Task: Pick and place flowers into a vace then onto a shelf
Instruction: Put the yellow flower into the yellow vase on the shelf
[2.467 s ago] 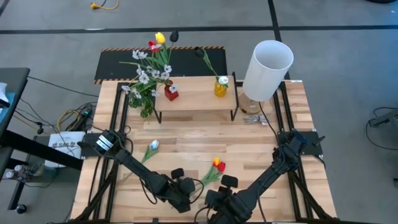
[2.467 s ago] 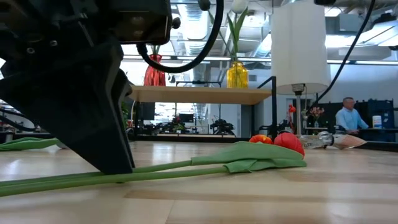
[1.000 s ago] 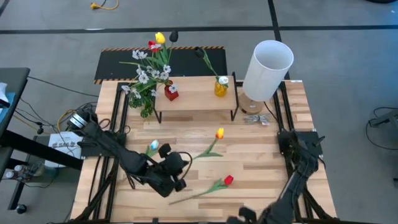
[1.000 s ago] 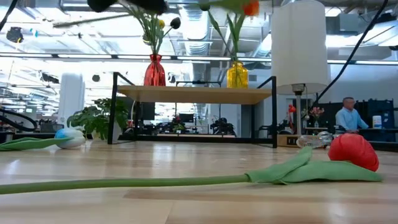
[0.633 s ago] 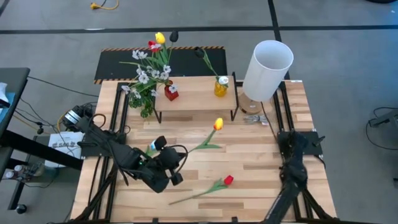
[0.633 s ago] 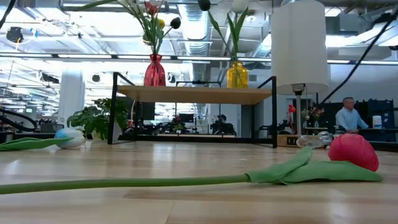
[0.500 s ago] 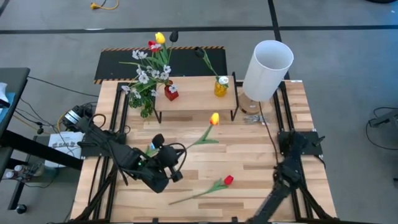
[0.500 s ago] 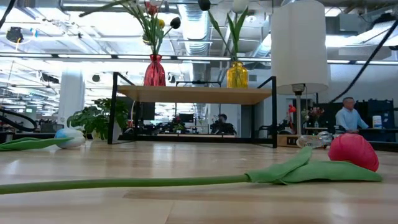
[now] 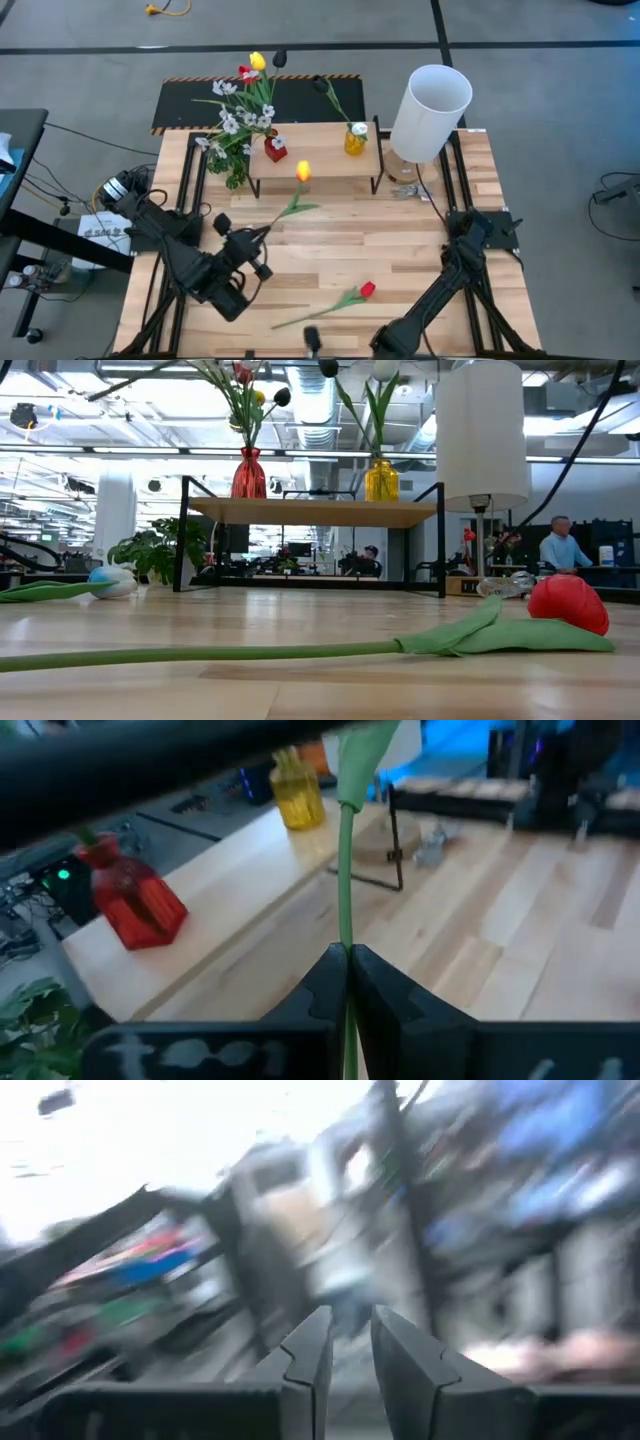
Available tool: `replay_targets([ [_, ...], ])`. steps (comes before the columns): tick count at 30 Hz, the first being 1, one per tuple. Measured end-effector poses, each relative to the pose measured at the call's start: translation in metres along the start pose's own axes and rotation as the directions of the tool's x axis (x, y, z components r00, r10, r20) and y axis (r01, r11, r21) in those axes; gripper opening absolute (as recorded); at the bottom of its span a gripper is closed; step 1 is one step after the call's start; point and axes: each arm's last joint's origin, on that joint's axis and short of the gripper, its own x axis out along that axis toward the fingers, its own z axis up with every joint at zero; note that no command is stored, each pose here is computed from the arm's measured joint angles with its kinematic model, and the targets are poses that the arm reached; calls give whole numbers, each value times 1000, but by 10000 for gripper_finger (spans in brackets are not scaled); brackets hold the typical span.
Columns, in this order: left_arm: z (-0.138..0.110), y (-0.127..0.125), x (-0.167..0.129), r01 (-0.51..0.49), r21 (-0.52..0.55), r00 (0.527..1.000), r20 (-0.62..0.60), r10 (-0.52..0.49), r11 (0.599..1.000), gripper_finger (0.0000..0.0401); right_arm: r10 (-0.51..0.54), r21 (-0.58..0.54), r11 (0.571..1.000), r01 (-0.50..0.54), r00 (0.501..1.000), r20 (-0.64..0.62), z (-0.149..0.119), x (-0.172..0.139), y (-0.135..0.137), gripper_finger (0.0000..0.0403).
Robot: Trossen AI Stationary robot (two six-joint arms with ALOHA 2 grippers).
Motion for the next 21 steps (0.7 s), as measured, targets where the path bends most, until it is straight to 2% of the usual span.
replay_targets([
  [3, -2, 4, -9, 3, -53, 998, 57, 0, 999, 0, -197, -92, 973, 210, 971, 136, 24, -1, -10, 63],
  [5, -3, 6, -14, 15, -81, 996, 94, -7, 997, 0, -370, -89, 916, 391, 910, 187, 35, -1, -21, 63],
  [7, -4, 6, -18, 29, -99, 993, 120, -17, 995, 0, -529, -80, 830, 553, 824, 204, 40, 0, -31, 63],
  [10, -4, 6, -21, 43, -120, 989, 148, -25, 992, 0, -738, -41, 654, 755, 649, 185, 44, -1, -47, 62],
  [12, -3, 5, -22, 50, -136, 985, 171, -26, 989, 0, -828, -20, 542, 840, 538, 157, 45, 1, -58, 62],
  [14, -3, 4, -24, 61, -159, 980, 195, -29, 985, 0, -870, -16, 474, 880, 471, 147, 45, 5, -69, 62],
  [16, -3, 3, -25, 71, -176, 977, 210, -33, 982, 0, -874, -13, 465, 885, 461, 156, 47, 10, -81, 62],
  [18, -4, -1, -25, 76, -190, 976, 217, -34, 979, 0, -864, -1, 480, 877, 473, 172, 51, 16, -92, 62],
  [21, -5, -2, -27, 86, -196, 975, 219, -42, 977, 0, -871, 72, 473, 878, 454, 188, 58, 21, -108, 63],
])
